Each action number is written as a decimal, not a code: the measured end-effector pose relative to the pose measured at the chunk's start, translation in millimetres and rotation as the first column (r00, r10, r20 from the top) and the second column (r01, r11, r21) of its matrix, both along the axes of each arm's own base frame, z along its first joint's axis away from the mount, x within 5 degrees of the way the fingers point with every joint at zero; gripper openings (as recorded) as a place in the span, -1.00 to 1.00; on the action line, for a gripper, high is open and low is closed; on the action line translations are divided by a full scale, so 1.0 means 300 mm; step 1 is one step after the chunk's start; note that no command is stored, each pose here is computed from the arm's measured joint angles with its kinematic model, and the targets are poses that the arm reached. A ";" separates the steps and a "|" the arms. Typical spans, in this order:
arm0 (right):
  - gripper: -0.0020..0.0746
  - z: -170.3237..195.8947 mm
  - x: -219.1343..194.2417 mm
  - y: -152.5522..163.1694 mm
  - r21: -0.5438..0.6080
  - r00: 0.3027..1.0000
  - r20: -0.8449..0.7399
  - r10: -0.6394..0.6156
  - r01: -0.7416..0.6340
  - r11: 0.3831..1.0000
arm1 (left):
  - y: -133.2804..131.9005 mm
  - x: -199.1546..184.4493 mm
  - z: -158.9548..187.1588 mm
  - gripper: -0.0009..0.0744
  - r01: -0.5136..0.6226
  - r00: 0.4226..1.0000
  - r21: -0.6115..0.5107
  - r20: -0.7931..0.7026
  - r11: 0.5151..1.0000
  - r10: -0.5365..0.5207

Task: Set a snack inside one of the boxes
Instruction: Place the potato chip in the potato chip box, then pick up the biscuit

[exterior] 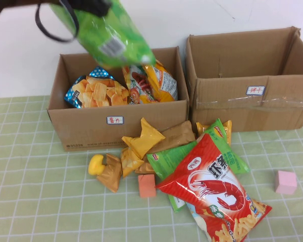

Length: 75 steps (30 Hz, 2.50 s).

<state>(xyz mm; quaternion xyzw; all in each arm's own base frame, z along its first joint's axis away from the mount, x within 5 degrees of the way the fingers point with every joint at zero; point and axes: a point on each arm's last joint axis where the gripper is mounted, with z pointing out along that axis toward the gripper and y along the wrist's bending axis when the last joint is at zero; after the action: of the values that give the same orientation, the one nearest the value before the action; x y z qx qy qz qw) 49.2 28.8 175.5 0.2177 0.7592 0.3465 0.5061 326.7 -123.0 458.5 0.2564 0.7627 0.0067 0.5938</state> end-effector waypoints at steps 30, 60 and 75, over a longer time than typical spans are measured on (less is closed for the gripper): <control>-0.95 0.000 0.000 0.000 0.000 1.000 0.000 0.000 0.000 1.000 | 0.022 0.482 -0.686 -0.32 -0.107 0.932 0.109 -0.335 0.988 0.138; -0.95 0.324 0.045 0.019 -0.605 0.941 0.172 0.290 -0.132 0.786 | 0.256 -0.435 -0.285 -0.98 -0.153 0.968 -0.024 -0.203 0.988 0.145; -0.95 0.491 0.303 0.053 -0.844 0.792 -0.094 0.603 -0.385 0.373 | 0.359 -0.841 -0.527 -0.98 -0.210 0.968 -0.197 -0.181 0.958 0.175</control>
<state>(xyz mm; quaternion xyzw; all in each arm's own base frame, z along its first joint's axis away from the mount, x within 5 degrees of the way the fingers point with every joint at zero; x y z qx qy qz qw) 140.1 44.5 322.7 -0.3287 0.7936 0.1033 0.5015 74.4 -15.3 300.4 0.1147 0.8259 -0.0386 0.5507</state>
